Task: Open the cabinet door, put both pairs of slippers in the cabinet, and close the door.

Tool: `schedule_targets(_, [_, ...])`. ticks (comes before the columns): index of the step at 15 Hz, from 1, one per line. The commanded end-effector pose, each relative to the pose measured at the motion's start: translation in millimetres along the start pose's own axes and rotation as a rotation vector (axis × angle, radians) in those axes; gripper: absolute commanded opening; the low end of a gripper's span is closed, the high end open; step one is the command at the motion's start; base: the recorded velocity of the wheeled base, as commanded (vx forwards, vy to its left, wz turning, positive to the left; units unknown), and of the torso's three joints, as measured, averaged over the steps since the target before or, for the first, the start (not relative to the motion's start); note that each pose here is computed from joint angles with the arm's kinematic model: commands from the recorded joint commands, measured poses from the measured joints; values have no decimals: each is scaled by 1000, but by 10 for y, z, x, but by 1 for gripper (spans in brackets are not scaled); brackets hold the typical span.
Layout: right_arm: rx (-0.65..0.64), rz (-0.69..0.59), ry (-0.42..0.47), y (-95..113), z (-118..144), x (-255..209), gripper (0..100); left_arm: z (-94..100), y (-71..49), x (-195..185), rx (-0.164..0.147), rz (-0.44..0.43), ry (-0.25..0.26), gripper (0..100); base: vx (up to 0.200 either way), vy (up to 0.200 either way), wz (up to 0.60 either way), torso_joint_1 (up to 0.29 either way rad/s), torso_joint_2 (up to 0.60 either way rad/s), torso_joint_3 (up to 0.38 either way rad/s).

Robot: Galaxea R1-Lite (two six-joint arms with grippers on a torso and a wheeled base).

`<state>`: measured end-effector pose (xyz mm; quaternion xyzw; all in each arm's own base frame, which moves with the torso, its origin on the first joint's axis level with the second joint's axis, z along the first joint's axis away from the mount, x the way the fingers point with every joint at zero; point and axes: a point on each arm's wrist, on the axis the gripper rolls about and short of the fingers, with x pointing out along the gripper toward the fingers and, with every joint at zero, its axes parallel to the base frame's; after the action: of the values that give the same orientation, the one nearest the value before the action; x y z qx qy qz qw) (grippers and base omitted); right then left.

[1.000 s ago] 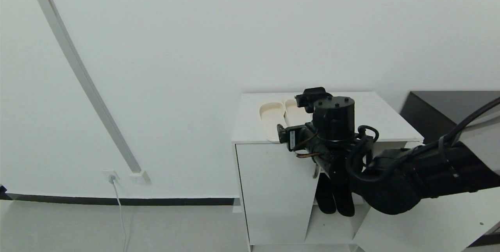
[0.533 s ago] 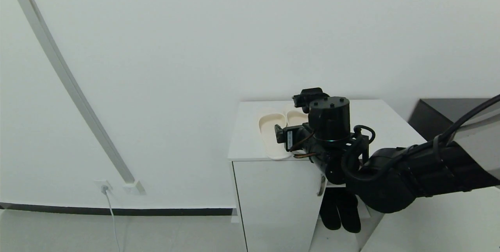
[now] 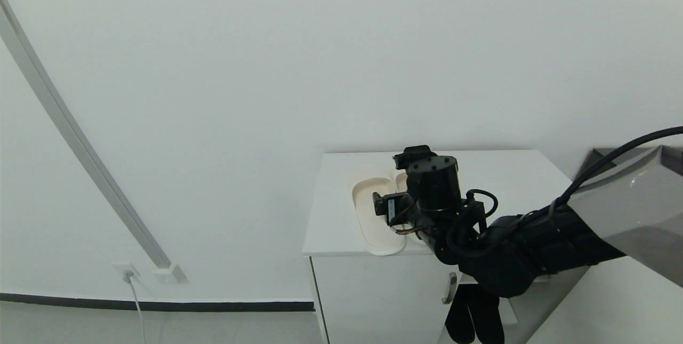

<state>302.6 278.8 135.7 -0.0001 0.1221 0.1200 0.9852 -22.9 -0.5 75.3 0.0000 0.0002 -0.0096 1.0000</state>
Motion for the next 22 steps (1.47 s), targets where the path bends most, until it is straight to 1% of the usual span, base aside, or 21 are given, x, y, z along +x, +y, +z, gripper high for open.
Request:
schedule_targets(1, [-6, -6, 13, 14, -94, 138, 100, 0, 0, 1, 0, 1, 1, 0, 0, 0, 0, 0, 0, 0])
schedule_targets(5, [2, -28, -13, -11, -138, 432, 100, 0, 0, 1, 0, 1, 1, 0, 0, 0, 0, 0, 0, 0])
schedule_targets(6, [0, -50, -29, -53, -174, 612, 100, 0, 0, 1, 0, 1, 1, 0, 0, 0, 0, 0, 0, 0])
schedule_targets(7, [12, -40, -54, -41, -169, 681, 100, 0, 0, 1, 0, 1, 1, 0, 0, 0, 0, 0, 0, 0])
schedule_targets(9, [-25, -15, -74, -28, -168, 730, 100, 0, 0, 1, 0, 1, 1, 0, 0, 0, 0, 0, 0, 0])
schedule_targets(12, [-30, -16, -90, -13, -141, 787, 100, 0, 0, 1, 0, 1, 1, 0, 0, 0, 0, 0, 0, 0])
schedule_targets(13, [-29, -15, -92, -14, -135, 784, 0, 0, 0, 1, 0, 1, 1, 0, 0, 0, 0, 0, 0, 0])
schedule_targets(17, [-27, -15, -97, -21, -106, 759, 0, 0, 0, 1, 0, 1, 1, 0, 0, 0, 0, 0, 0, 0])
schedule_targets(18, [-22, -12, -108, -34, -30, 689, 0, 0, 0, 1, 0, 1, 1, 0, 0, 0, 0, 0, 0, 0])
schedule_targets(20, [-17, 4, -117, -94, 91, 485, 0, 0, 0, 1, 0, 1, 1, 0, 0, 0, 0, 0, 0, 0])
schedule_targets(22, [-19, 102, -122, -217, 187, 146, 0, 0, 0, 1, 0, 1, 1, 0, 0, 0, 0, 0, 0, 0])
